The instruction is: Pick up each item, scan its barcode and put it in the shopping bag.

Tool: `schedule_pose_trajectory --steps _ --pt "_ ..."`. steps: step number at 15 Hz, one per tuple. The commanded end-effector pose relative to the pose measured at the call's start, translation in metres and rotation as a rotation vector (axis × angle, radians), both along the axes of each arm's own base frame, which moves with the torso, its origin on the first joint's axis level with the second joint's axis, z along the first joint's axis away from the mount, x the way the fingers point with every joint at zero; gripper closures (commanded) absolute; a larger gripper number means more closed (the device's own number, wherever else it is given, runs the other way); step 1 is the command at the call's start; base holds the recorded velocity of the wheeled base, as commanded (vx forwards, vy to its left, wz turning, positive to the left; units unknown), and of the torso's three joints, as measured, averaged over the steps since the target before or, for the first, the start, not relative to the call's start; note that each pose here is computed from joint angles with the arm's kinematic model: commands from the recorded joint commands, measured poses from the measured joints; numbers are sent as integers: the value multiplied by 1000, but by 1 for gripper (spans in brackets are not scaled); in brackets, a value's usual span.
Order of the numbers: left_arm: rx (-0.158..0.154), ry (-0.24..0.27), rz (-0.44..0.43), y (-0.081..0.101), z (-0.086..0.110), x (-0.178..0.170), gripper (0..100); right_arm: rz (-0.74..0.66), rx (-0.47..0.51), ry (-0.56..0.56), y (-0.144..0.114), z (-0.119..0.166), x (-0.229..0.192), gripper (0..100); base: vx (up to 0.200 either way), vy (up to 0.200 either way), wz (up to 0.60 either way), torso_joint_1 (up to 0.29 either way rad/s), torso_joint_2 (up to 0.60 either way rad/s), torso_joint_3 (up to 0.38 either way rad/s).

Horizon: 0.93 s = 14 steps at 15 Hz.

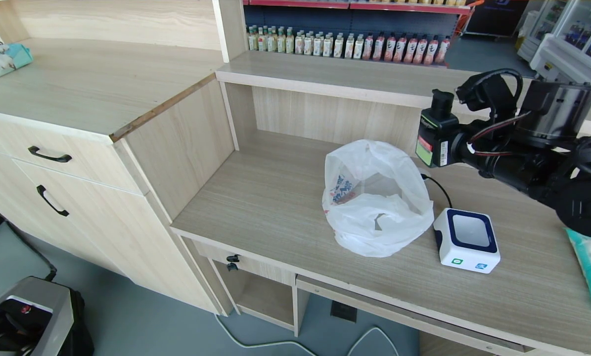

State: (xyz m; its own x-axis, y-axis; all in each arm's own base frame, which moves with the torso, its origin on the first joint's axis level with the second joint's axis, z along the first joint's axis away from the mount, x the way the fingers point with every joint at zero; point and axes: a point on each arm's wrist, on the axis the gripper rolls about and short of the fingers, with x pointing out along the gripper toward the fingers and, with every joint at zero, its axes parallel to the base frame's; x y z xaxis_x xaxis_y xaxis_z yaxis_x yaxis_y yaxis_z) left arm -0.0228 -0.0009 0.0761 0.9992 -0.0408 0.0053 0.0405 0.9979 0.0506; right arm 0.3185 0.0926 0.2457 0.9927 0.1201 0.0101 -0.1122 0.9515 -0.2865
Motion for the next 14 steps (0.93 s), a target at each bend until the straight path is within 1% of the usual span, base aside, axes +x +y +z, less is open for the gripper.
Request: schedule_pose_trajectory --steps 1,3,5,7,9,11,12,13,14 --pt "0 -1 -1 0 0 0 0 5 -20 2 1 -1 1 100 0 0 0 0 0 0" --pt "0 -1 -1 0 0 0 0 27 -45 21 2 -4 1 100 0 0 0 0 0 0" --pt "0 -1 -1 0 0 0 0 66 -51 44 3 -9 3 100 0 0 600 -5 5 2" --pt "0 -1 -1 0 0 0 0 71 -57 79 2 -14 5 100 0 0 600 -2 2 5" --pt "0 -1 -1 0 0 0 0 65 -66 131 2 -26 12 100 0 0 600 10 2 -2" --pt "0 -1 -1 0 0 0 0 59 -64 160 1 -35 19 100 0 0 0 0 0 0" --pt "0 -1 -1 0 0 0 0 66 -47 162 -1 -36 24 100 0 0 0 0 0 0" --pt "0 -1 -1 0 0 0 0 84 -9 172 -4 -39 32 100 0 0 0 0 0 0" --pt "0 -1 1 0 0 0 0 84 2 180 -9 -41 36 100 0 0 0 0 0 0"
